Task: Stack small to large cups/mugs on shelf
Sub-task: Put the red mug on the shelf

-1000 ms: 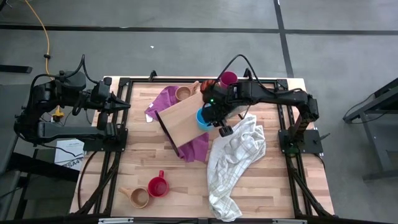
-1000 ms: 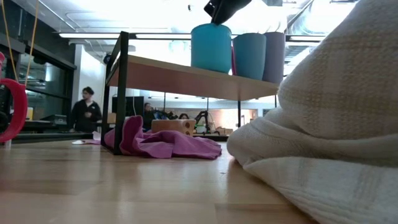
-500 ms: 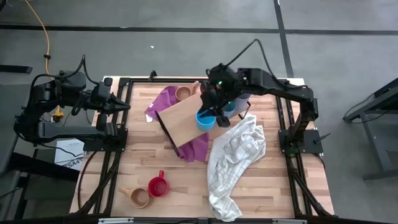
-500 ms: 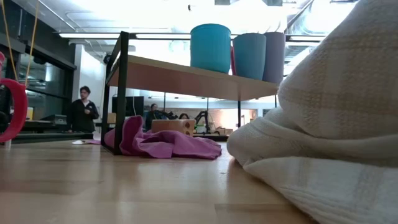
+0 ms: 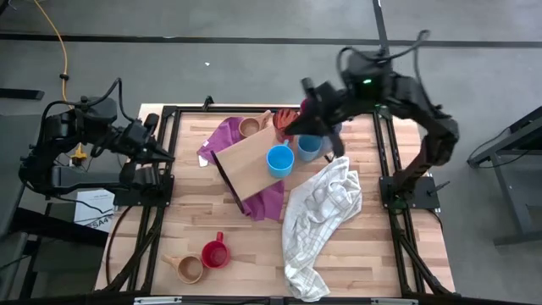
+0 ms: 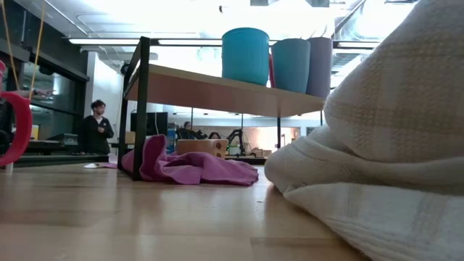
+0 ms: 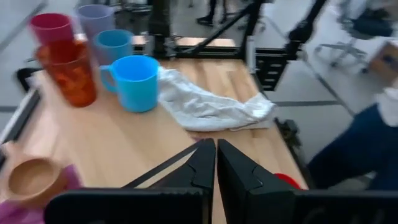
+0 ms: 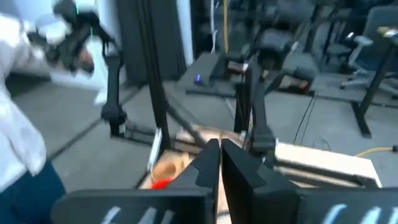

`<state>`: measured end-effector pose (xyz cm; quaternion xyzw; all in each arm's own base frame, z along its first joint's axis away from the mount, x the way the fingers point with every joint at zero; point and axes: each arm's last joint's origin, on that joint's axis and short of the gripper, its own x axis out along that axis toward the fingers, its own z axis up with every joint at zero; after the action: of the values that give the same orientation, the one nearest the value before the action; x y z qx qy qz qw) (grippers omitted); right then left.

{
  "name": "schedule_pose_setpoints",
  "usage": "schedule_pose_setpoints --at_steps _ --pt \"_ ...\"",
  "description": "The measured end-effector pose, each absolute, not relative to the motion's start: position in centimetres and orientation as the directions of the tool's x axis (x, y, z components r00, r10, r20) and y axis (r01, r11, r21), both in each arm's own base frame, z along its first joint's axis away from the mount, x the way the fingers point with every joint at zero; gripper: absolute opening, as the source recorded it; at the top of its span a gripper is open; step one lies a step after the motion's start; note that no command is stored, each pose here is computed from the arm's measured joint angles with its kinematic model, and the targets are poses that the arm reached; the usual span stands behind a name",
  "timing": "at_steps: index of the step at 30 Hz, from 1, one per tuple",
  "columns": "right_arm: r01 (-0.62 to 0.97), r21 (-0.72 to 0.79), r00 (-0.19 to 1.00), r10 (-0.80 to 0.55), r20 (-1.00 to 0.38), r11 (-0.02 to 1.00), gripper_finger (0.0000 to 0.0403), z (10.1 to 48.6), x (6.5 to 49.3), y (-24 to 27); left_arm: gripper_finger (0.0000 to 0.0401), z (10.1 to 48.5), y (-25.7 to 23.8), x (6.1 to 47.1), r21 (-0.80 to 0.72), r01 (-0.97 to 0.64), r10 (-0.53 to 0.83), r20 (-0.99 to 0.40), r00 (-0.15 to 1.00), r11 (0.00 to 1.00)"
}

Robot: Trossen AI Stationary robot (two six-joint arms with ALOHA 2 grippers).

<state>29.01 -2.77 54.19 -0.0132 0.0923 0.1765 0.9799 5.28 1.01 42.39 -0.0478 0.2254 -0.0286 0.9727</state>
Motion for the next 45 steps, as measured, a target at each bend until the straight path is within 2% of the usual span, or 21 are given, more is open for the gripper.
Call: schedule_pose_setpoints --at_steps 5,13,20,27,35,39,45 --pt "-0.271 0.043 0.952 0.274 -0.138 0.962 0.0002 56.0 25.5 -2.5 0.0005 42.5 0.6 5.2 -0.134 0.158 -0.200 -0.408 0.891 0.978" --pt "-0.045 0.096 0.995 0.053 -0.079 0.994 0.0000 58.3 18.4 -2.1 0.0005 41.6 0.0 4.5 -0.171 0.280 -0.328 -0.457 0.827 0.945" --pt "0.033 0.160 0.999 -0.035 0.009 0.987 0.0000 59.6 14.1 -1.4 0.0005 40.5 -0.7 3.4 -0.229 0.361 -0.426 -0.421 0.801 0.904" --pt "0.078 0.190 0.996 -0.083 0.020 0.979 0.0000 59.7 12.4 -1.3 0.0005 36.8 -1.0 3.0 -0.336 0.338 -0.457 -0.390 0.799 0.879" --pt "0.087 0.210 0.996 -0.084 -0.025 0.974 0.0000 59.3 12.9 -1.3 0.0005 33.9 -1.1 3.0 -0.364 0.338 -0.456 -0.312 0.833 0.868" --pt "0.088 0.224 0.996 -0.084 -0.029 0.971 0.0000 59.2 13.0 -1.4 0.0005 33.6 -0.9 3.2 -0.315 0.342 -0.433 -0.292 0.853 0.885" --pt "0.129 0.230 0.992 -0.126 -0.028 0.965 0.0000 59.2 13.0 -1.5 0.0005 35.1 -0.4 4.0 -0.108 0.309 -0.325 -0.189 0.927 0.945"
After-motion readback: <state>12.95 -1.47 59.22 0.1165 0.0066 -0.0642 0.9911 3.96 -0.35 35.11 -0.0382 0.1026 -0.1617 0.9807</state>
